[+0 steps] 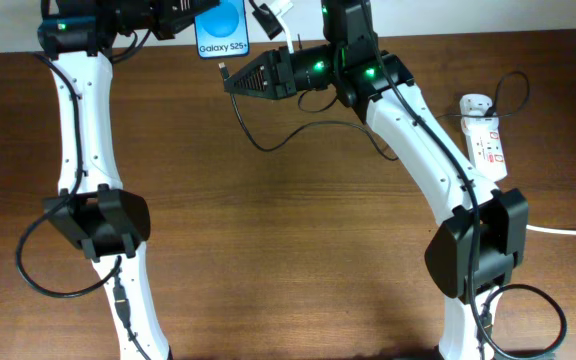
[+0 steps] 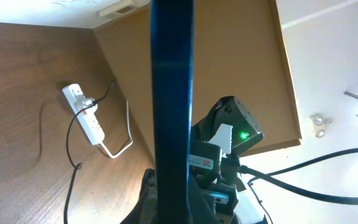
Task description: Plug charger to phone and switch on socket
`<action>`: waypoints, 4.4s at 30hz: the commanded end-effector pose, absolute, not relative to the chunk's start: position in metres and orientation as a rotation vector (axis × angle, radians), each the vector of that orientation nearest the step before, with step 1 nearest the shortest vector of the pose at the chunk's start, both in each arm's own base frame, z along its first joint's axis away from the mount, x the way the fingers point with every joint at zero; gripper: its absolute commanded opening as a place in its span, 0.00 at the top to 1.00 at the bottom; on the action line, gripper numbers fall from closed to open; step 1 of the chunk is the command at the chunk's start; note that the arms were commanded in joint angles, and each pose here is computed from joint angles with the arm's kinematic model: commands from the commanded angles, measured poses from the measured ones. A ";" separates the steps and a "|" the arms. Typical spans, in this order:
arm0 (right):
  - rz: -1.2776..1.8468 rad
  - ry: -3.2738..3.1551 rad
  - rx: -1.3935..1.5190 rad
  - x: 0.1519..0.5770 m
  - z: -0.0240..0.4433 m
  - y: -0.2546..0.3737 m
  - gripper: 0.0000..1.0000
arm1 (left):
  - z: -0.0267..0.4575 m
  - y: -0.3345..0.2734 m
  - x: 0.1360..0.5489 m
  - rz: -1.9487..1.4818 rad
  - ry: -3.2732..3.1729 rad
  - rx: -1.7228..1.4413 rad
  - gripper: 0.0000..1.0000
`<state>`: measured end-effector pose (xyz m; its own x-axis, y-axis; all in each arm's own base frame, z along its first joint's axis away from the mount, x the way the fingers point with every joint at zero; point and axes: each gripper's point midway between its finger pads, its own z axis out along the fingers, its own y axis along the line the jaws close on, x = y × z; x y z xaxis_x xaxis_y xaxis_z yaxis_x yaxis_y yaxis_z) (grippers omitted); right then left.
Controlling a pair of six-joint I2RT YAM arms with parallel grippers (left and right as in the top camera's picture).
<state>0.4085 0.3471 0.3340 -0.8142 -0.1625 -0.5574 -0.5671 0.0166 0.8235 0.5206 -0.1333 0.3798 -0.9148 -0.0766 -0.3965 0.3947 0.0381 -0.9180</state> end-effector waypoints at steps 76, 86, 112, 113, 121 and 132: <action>1.815 1.948 -0.417 0.442 0.379 0.362 0.96 | 0.409 -0.091 0.540 -1.988 2.043 -0.008 1.00; 1.882 1.939 -0.390 0.436 0.390 0.369 0.96 | 0.415 -0.094 0.545 -1.925 1.996 0.049 1.00; 1.907 1.926 -0.397 0.433 0.395 0.371 0.96 | 0.420 -0.082 0.546 -1.904 1.975 0.059 1.00; 1.904 1.925 -0.391 0.434 0.395 0.372 0.96 | 0.420 -0.082 0.546 -1.904 1.975 0.059 1.00; 1.879 1.919 -0.346 0.438 0.395 0.376 0.96 | 0.420 -0.088 0.541 -1.933 1.993 0.079 1.00; 1.895 1.923 -0.373 0.432 0.395 0.381 0.96 | 0.420 -0.095 0.540 -1.934 1.993 0.091 1.00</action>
